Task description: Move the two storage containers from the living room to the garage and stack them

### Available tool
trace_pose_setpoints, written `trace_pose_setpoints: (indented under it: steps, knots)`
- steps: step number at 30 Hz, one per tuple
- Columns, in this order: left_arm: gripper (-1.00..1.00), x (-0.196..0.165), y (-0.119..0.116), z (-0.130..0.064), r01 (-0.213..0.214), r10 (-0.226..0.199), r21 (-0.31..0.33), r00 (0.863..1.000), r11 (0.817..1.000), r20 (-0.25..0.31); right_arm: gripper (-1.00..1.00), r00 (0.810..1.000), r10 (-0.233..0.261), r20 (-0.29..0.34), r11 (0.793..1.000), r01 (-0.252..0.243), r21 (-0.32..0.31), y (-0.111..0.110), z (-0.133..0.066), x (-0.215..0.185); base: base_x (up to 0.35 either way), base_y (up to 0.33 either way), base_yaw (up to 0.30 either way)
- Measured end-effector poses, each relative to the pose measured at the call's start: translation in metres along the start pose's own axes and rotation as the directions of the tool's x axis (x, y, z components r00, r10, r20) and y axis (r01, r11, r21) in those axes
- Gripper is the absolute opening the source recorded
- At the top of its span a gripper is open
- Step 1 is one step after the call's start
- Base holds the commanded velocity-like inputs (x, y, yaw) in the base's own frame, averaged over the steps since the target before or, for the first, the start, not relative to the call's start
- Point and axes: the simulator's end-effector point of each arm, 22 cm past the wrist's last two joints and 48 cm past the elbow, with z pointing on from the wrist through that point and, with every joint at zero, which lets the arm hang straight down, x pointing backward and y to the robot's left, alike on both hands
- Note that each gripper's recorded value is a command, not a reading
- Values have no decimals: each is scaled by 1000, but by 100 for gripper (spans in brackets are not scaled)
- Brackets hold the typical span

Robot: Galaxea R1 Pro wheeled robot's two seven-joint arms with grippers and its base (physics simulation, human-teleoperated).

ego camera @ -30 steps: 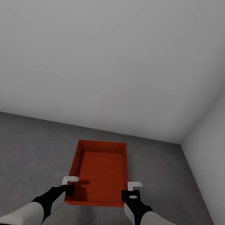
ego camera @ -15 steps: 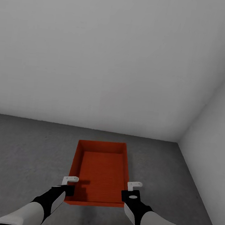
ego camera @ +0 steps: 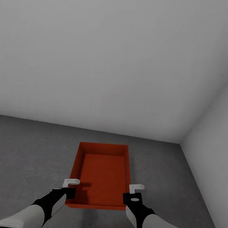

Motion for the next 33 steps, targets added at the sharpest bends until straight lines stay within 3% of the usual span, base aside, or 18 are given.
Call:
trace_pose_setpoints:
  steps: [33]
  knots:
    - [-100, 28, 2, 15, -1, 1, -6, 998, 1000, -60, -100, 998, -7, -59, 1000, 7, -9, 5, 13, 28, 0, 0, 0]
